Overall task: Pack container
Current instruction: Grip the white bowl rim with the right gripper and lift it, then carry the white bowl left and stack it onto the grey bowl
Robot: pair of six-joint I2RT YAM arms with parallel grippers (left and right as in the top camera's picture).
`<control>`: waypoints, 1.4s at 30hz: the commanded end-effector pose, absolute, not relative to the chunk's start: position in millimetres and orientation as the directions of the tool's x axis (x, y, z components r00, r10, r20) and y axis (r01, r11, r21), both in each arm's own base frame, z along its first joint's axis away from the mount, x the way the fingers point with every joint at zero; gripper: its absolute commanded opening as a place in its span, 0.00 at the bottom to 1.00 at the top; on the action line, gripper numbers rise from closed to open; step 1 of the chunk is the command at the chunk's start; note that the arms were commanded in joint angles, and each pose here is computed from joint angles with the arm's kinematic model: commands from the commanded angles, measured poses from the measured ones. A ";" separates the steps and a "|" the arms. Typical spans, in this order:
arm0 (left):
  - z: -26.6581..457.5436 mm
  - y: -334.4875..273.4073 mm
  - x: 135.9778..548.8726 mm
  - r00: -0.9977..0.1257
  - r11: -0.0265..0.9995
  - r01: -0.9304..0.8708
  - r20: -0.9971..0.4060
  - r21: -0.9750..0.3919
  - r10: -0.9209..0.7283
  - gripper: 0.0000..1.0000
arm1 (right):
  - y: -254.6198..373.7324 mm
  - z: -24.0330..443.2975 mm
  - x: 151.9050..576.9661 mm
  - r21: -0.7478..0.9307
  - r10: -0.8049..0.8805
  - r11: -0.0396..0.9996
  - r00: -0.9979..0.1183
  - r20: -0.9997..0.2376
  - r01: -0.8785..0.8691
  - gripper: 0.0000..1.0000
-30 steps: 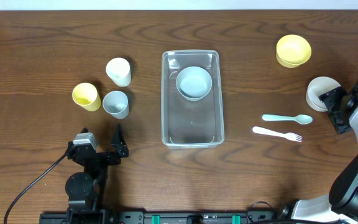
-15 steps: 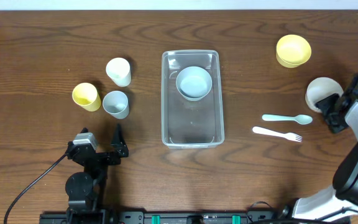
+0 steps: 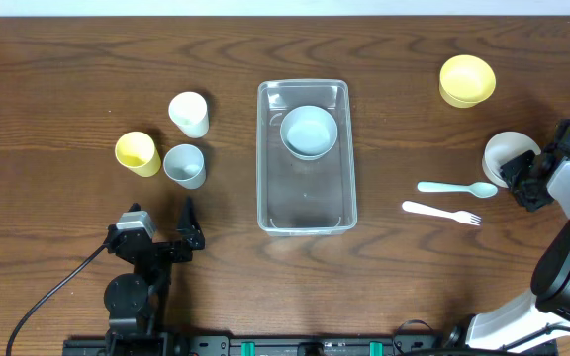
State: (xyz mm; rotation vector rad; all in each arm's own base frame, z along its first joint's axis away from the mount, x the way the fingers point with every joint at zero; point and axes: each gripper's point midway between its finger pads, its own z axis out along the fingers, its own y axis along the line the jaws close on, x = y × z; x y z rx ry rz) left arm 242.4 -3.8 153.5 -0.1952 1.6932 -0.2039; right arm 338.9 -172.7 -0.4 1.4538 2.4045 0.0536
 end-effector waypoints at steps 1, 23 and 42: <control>137.3 -4.4 242.6 -0.168 0.973 -0.013 -0.959 -0.232 -0.230 0.98 | -162.9 4.5 345.4 0.256 0.868 0.493 -0.448 -0.216 0.831 0.30; 137.3 -4.4 242.6 -0.168 0.973 -0.013 -0.959 -0.232 -0.230 0.98 | -110.7 154.4 362.4 0.476 0.754 0.650 -0.581 -0.307 0.592 0.01; 137.3 -4.5 242.6 -0.168 0.973 -0.013 -0.959 -0.232 -0.230 0.98 | 171.6 195.8 404.4 0.576 0.384 0.816 -0.788 -0.481 0.046 0.07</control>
